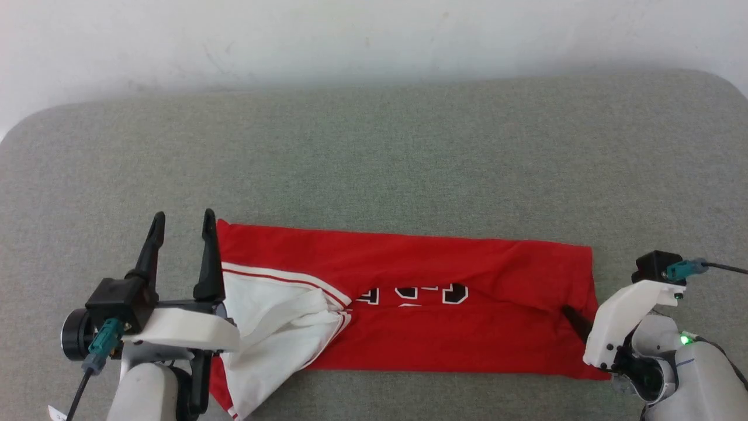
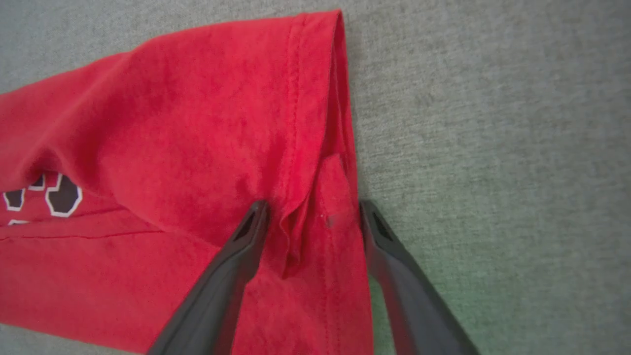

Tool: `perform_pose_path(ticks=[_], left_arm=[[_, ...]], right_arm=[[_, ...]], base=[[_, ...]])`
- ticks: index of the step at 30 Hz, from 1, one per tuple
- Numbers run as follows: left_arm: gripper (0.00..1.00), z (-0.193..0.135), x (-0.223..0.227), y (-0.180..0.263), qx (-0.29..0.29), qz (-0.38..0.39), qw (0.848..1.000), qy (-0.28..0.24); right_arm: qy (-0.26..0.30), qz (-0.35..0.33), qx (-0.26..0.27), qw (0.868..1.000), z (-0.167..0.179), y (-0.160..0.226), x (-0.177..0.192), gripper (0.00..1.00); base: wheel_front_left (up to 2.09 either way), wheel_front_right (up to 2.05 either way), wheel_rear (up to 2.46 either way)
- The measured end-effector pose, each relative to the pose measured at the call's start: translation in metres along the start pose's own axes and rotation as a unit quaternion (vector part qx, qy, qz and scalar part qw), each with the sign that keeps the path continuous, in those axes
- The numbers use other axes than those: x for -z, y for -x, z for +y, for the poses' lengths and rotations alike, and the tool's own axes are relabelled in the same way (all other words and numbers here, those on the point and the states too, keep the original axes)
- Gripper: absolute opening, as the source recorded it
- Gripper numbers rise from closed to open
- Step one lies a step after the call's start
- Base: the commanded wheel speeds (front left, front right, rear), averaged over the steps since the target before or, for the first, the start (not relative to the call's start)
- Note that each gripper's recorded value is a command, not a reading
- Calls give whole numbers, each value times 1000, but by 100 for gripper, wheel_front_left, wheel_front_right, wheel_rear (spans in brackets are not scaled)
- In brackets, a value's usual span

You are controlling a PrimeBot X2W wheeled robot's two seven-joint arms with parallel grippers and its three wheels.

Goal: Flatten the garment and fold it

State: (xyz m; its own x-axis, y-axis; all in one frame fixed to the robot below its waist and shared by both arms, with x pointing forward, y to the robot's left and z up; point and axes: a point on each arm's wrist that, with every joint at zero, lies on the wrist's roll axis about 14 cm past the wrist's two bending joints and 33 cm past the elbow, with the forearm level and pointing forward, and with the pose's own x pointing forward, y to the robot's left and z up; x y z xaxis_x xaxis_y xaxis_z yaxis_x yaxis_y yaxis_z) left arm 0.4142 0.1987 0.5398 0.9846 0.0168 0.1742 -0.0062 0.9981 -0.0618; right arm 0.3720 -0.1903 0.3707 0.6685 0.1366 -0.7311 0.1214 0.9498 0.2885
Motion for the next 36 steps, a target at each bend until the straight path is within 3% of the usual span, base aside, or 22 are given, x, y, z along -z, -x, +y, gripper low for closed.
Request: perform_pose_path(ticks=[1,3,4,14,20,29,33,36], left_arm=[[100,1,1,0,-1,1,1000,1],[100,2,2,0,-2,2,1000,0],[100,2,3,0,-1,3,1000,0],[100,2,8,0,-1,9,1000,-2],[100,4,10,1,-3,12,1000,-1],[100,5,14,1,-5,16,1000,2],[100,6,12,1,-8,13,1000,4],[100,7,7,3,-12,7,1000,6]], right_arm=[[1,5,0,1000,1,-1,0,41],[6,9,3,1000,-1,-1,0,6],[8,11,5,1000,-1,-1,0,0],[47,-2,38,998,-9,0,-11,0],[96,-48,127,986,-49,18,-43,0],[140,-105,220,960,-110,45,-83,0],[148,-112,230,955,-116,49,-88,0],[154,-119,212,958,-100,49,-93,0]], base=[[0,0,0],[0,0,0],[0,0,0],[0,0,0],[0,0,0],[0,0,0],[0,0,0],[0,0,0]])
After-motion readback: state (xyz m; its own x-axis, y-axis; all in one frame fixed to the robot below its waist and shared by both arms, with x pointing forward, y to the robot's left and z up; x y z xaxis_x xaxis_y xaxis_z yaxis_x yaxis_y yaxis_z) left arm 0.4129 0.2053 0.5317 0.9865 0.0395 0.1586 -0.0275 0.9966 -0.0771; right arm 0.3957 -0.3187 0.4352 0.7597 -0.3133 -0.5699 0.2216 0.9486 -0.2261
